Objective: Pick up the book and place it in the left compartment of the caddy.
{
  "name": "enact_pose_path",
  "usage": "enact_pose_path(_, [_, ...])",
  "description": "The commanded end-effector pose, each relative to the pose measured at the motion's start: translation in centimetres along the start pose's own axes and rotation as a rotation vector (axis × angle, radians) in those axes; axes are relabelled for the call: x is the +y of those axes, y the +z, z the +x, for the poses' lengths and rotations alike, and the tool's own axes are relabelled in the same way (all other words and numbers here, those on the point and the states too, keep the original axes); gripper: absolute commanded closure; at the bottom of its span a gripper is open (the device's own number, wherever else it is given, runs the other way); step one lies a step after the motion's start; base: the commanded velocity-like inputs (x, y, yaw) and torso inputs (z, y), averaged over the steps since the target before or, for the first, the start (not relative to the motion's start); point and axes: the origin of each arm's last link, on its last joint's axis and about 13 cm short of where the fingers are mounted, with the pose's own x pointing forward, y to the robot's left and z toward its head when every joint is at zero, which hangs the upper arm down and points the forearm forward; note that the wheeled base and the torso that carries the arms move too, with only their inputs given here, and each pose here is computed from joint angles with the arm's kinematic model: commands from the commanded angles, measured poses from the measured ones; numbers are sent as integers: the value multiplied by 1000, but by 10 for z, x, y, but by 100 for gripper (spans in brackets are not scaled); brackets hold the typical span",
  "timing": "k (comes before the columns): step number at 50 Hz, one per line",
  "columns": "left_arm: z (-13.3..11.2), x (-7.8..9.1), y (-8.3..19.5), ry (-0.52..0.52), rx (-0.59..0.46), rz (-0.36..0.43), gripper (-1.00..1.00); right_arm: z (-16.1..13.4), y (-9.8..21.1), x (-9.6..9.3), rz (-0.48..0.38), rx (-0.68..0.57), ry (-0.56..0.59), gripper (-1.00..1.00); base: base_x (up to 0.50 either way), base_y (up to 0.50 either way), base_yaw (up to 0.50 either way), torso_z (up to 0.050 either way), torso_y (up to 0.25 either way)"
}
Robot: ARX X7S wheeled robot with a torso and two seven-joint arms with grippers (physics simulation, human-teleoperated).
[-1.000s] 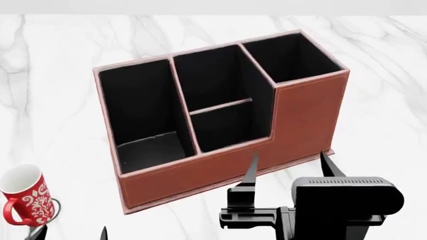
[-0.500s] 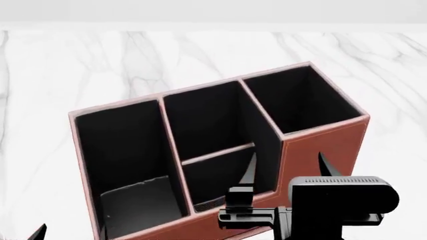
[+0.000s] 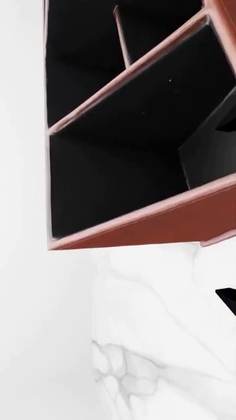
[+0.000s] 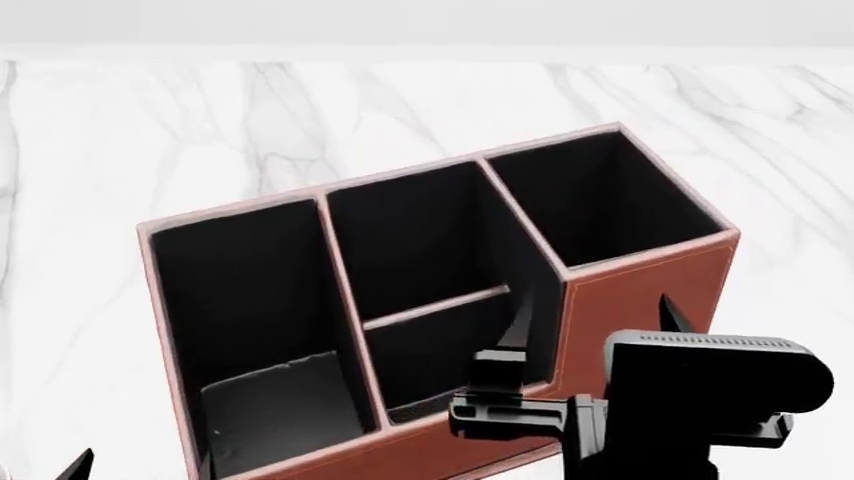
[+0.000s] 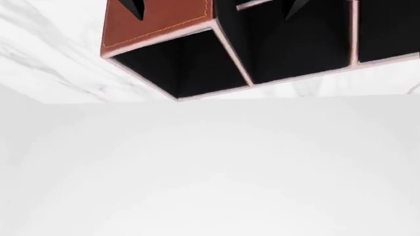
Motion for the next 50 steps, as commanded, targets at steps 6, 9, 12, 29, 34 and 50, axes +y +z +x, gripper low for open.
enact_pose_path(6, [0,0,0,2,2,-2,-100,-1,47,-4,-23,-14,-42,-100,0,0,0,0,0])
enact_pose_path(9, [0,0,0,2,3,-2,-100,1,51,-4,-26,-12,-35,-100,0,0,0,0,0])
enact_pose_path(12, [1,0,0,2,3,-3,-100,4,55,-4,-8,-6,-26,-100,0,0,0,0,0])
enact_pose_path(29, [1,0,0,2,4,-3,-100,10,85,-9,-87,93,81,-100,0,0,0,0,0])
enact_pose_path(34, [1,0,0,2,5,-3,-100,6,101,-10,-121,71,137,-100,0,0,0,0,0])
enact_pose_path(50, [0,-2,-1,0,11,-1,-100,17,157,-25,-219,276,536,-100,0,0,0,0,0])
